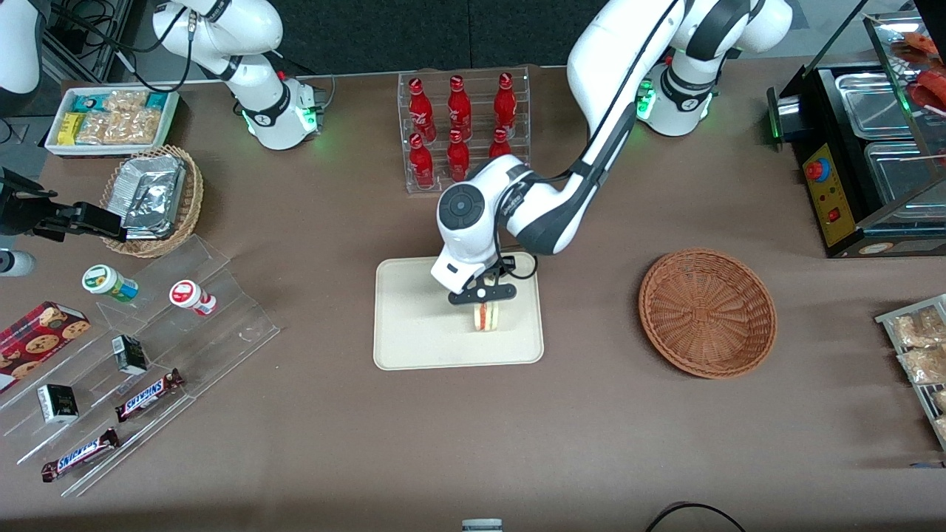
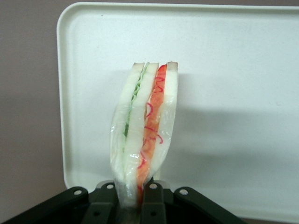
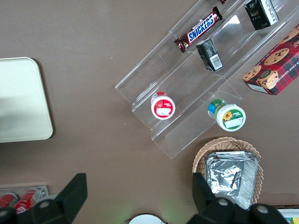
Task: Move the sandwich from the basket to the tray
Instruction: 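Lift the sandwich and carry it over the cream tray, then lower the sandwich upright onto the tray and open the left gripper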
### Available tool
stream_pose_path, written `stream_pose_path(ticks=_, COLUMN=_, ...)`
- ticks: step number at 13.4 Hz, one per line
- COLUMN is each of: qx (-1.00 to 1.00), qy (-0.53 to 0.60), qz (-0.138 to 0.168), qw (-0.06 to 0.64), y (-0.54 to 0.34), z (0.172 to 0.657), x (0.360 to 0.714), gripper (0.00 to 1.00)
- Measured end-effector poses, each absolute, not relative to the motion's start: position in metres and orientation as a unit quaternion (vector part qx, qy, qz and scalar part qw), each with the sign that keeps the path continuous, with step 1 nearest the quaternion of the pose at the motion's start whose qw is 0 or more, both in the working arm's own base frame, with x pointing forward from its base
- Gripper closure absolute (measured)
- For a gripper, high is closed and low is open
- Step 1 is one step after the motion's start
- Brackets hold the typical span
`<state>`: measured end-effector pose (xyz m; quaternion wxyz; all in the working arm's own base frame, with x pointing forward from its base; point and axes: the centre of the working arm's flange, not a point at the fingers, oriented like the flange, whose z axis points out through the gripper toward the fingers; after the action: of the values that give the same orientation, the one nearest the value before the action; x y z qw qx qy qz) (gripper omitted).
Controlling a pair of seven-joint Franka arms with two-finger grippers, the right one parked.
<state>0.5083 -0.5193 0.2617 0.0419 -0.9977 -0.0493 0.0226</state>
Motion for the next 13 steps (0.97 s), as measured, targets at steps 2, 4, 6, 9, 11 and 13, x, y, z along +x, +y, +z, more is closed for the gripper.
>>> stream_pose_path(ticks=2, qx=-0.998, qy=-0.050, qz=0.021, qw=0.041, y=-0.520, z=0.254, x=0.509, gripper=0.84)
stream_pose_path(ticks=4, qx=-0.998, qy=-0.052, qz=0.013, qw=0.032, y=-0.524, z=0.252, x=0.509, gripper=0.84)
stream_pose_path(ticks=6, qx=-0.998, qy=-0.048, qz=0.014, qw=0.034, y=-0.531, z=0.246, x=0.502, gripper=0.84)
stream_pose_path(ticks=9, qx=-0.998, qy=-0.048, qz=0.011, qw=0.032, y=-0.533, z=0.245, x=0.502, gripper=0.58)
stream_pose_path(ticks=11, qx=-0.998, qy=-0.055, qz=0.001, qw=0.024, y=-0.534, z=0.259, x=0.510, gripper=0.36)
stream_pose_path(ticks=13, qx=-0.997, qy=-0.068, qz=-0.002, qw=0.029, y=-0.527, z=0.290, x=0.518, gripper=0.15)
